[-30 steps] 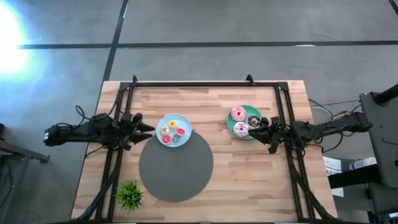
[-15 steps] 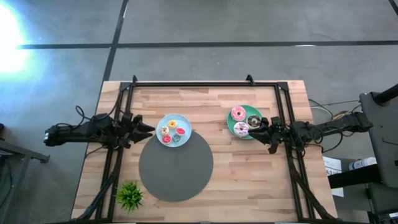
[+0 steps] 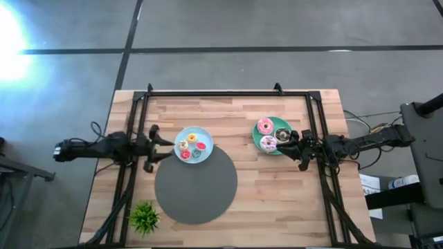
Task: Pick & Place donuts
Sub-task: Return to Home Position
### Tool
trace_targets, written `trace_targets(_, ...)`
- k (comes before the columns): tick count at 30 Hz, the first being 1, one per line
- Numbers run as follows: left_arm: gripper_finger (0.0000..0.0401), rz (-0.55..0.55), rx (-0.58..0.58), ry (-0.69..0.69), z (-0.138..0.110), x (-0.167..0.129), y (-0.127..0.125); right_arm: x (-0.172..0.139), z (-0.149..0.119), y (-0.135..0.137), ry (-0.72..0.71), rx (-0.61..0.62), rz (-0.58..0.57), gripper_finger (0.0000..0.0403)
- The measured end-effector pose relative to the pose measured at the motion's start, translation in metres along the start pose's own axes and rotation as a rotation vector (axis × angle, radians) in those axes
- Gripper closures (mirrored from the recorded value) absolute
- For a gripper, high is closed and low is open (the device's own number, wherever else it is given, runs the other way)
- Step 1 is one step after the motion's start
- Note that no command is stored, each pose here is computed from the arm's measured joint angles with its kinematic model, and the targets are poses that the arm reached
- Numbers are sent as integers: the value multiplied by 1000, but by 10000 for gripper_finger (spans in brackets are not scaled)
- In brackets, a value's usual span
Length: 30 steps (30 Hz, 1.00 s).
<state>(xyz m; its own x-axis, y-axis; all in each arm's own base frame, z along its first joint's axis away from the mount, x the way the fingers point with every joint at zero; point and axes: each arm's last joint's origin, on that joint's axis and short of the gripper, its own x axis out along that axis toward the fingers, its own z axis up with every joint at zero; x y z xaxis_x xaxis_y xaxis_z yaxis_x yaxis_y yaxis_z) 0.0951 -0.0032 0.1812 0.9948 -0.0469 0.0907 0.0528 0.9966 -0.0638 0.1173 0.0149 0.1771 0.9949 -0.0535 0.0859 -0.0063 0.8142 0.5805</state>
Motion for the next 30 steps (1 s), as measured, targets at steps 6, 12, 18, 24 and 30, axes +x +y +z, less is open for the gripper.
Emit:
trace_targets(6,230,2,96,0,-7,1,0,0,0,0,0,0,1,328)
trace_targets(12,230,15,106,67,-13,1,1,0,-1,0,7,-2,-2,322)
trace_targets(18,230,20,111,68,-13,1,1,0,-1,0,12,-3,-5,326)
trace_targets(24,230,23,57,72,-14,1,1,0,-1,0,11,-3,-5,334)
trace_targets(30,230,25,28,94,-15,2,1,0,-1,-1,11,-3,-6,332)
